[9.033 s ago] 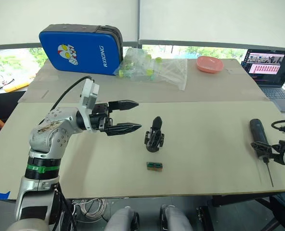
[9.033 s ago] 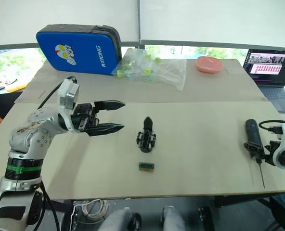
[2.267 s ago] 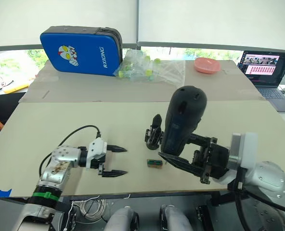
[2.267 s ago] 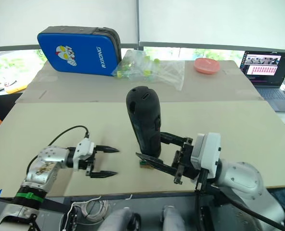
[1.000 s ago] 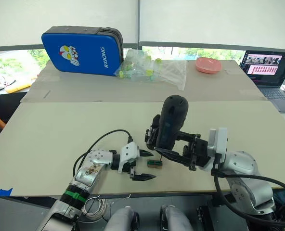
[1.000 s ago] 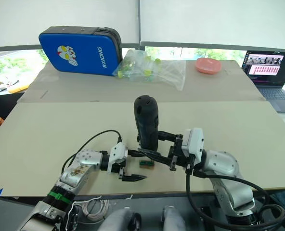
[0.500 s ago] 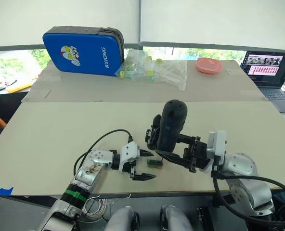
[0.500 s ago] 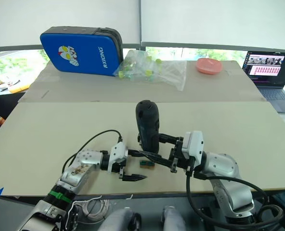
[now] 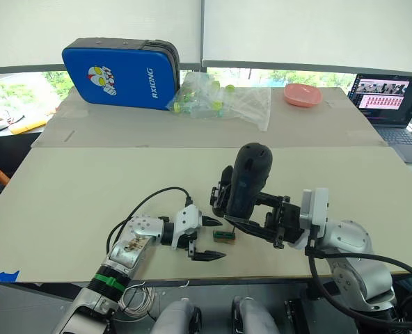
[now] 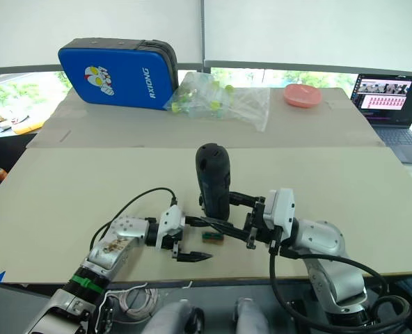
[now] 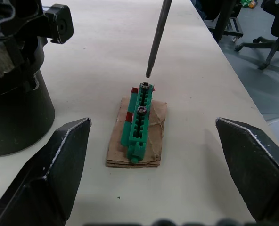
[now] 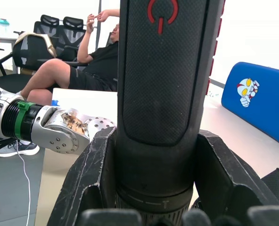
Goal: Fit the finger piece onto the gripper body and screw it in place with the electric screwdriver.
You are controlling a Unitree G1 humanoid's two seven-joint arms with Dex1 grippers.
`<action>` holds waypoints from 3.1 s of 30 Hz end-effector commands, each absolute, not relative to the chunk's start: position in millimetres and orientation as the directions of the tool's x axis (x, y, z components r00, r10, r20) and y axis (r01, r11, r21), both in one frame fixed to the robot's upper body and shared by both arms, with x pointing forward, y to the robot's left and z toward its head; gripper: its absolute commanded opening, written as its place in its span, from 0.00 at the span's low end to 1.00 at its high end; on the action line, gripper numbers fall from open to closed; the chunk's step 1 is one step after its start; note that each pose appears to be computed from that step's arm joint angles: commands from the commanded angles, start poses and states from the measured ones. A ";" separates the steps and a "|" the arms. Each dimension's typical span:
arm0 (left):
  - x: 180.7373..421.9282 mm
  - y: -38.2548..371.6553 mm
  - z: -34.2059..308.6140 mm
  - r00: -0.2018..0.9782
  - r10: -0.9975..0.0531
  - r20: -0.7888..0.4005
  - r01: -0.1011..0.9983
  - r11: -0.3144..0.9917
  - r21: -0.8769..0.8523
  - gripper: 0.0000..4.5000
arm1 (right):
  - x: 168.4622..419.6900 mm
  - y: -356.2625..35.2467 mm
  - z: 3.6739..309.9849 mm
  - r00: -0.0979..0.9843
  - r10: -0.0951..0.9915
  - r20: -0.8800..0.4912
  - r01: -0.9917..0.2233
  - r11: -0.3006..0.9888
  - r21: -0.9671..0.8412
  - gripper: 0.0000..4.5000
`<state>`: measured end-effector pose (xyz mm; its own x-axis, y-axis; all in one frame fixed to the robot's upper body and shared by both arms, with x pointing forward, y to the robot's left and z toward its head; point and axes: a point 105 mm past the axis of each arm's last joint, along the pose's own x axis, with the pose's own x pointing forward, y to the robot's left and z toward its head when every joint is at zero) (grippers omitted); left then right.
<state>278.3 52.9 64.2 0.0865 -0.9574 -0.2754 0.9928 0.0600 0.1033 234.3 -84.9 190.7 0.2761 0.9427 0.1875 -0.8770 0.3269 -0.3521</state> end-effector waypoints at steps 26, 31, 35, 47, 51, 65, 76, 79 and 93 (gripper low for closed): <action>272.2 56.3 53.2 0.083 -0.950 -0.302 0.996 0.068 0.061 1.00 | 230.4 -82.4 203.6 0.241 0.946 0.217 -0.862 0.311 -0.399 0.42; 272.0 55.9 53.0 0.084 -0.950 -0.301 0.996 0.069 0.059 1.00 | 230.5 -82.8 203.2 0.243 0.946 0.213 -0.863 0.311 -0.398 0.42; 271.2 55.9 52.5 0.084 -0.950 -0.300 0.996 0.070 0.056 1.00 | 230.6 -82.7 202.3 0.242 0.947 0.209 -0.864 0.309 -0.398 0.42; 270.6 56.4 52.4 0.087 -0.950 -0.300 0.996 0.074 0.054 1.00 | 235.3 -84.1 201.1 0.257 0.945 0.200 -0.861 0.318 -0.398 0.42; 270.4 56.5 52.1 0.086 -0.950 -0.301 0.996 0.073 0.053 1.00 | 234.4 -83.4 200.1 0.254 0.947 0.197 -0.863 0.314 -0.395 0.42; 271.9 56.4 52.6 0.088 -0.949 -0.302 0.996 0.076 0.052 1.00 | 234.0 -82.1 201.4 0.250 0.946 0.204 -0.858 0.314 -0.406 0.42; 272.1 56.2 53.2 0.088 -0.950 -0.300 0.996 0.076 0.050 1.00 | 234.8 -82.5 202.6 0.250 0.946 0.205 -0.855 0.315 -0.413 0.42; 272.1 56.1 53.3 0.088 -0.950 -0.299 0.996 0.076 0.050 1.00 | 235.3 -82.6 202.7 0.250 0.946 0.205 -0.853 0.315 -0.415 0.42; 272.2 56.4 53.6 0.088 -0.950 -0.300 0.996 0.077 0.050 1.00 | 235.9 -80.7 196.6 0.255 0.949 0.188 -0.857 0.311 -0.411 0.42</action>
<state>276.1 54.2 63.5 0.0977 -0.9564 -0.2753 0.9929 0.0749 0.0923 240.3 -81.1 184.0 0.2766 0.9507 0.1403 -0.8792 0.3093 -0.3625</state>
